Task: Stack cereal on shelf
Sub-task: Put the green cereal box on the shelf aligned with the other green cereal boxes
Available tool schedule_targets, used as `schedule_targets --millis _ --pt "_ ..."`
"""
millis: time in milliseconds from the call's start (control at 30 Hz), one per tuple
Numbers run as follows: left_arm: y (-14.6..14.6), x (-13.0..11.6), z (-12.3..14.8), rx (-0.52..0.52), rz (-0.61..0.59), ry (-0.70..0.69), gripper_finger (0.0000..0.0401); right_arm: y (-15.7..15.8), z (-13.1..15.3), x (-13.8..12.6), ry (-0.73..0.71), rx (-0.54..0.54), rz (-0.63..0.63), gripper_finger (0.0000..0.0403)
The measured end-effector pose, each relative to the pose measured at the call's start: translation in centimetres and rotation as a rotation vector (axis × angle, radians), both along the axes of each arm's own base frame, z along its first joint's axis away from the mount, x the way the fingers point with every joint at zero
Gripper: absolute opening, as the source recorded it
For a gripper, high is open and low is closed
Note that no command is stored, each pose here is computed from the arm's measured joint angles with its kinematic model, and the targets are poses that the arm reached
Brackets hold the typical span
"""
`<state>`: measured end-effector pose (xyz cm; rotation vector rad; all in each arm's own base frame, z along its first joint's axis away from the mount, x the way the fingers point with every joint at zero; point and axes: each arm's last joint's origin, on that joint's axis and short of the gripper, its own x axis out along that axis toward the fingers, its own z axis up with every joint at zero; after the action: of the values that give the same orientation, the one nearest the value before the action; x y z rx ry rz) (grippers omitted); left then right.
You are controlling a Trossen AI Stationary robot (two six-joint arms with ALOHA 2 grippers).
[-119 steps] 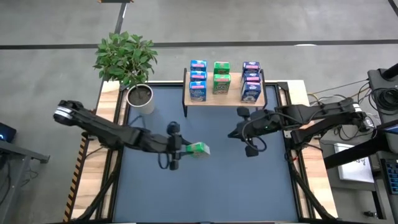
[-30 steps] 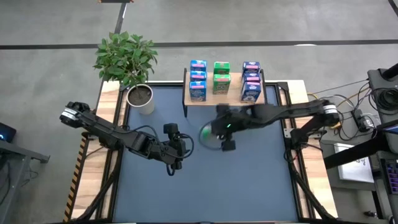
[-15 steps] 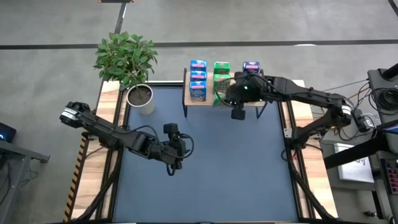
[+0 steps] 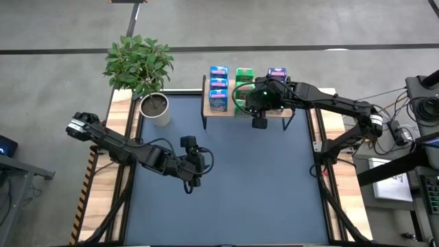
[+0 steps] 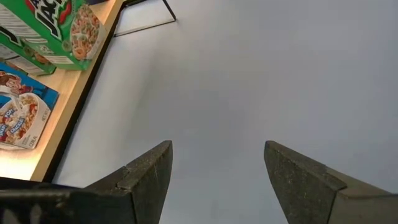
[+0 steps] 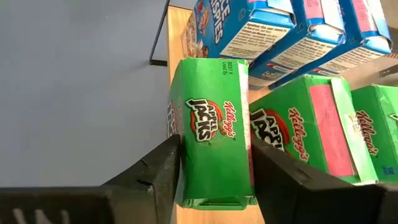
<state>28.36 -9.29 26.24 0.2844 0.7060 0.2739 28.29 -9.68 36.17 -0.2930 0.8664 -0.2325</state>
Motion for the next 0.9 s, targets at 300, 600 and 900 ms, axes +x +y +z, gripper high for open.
schedule_targets --millis 300,600,900 --pt "0.0 0.0 0.0 0.000 0.001 -0.001 0.0237 -0.3 0.2 0.1 -0.003 -0.059 -0.027 0.0204" --pt "0.1 0.1 0.1 0.031 0.036 -0.023 0.0237 -0.3 0.5 0.1 -0.016 -0.069 -0.023 0.0206" --pt "1.1 3.0 -0.4 0.094 0.049 -0.201 0.0237 -0.3 0.8 0.0 -0.020 -0.063 -0.029 0.0206"
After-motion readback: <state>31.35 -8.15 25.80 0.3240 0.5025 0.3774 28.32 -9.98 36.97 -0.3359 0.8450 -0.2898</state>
